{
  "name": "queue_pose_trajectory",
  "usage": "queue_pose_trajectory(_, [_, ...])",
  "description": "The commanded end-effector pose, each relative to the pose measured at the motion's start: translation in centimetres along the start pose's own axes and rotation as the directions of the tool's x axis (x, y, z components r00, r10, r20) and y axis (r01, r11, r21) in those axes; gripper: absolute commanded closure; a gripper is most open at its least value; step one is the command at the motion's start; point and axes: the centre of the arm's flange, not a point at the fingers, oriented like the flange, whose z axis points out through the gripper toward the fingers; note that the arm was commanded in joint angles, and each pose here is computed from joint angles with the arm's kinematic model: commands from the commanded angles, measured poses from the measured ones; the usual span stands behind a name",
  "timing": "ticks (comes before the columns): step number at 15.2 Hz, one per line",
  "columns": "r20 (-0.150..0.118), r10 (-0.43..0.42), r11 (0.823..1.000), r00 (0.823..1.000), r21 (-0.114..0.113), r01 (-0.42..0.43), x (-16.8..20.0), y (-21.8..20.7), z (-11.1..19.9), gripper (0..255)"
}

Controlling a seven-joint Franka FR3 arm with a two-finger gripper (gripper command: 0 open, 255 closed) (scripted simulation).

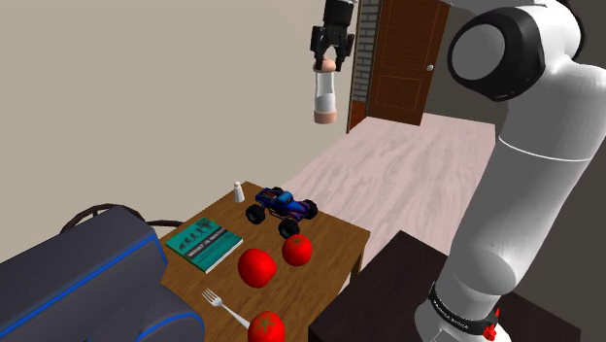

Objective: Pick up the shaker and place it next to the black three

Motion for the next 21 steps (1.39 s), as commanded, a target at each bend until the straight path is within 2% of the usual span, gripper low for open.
queue_pose_trajectory(1, [0.000, 0.000, 1.000, 1.000, 0.000, 0.000, -0.1, -0.1, -1.1, 255])
queue_pose_trajectory(6, [0.000, 0.000, 1.000, 1.000, 0.000, 0.000, 0.0, -0.4, -3.2, 255])
queue_pose_trajectory(21, [0.000, 0.000, 1.000, 1.000, 0.000, 0.000, -7.4, -18.6, -0.4, 255])
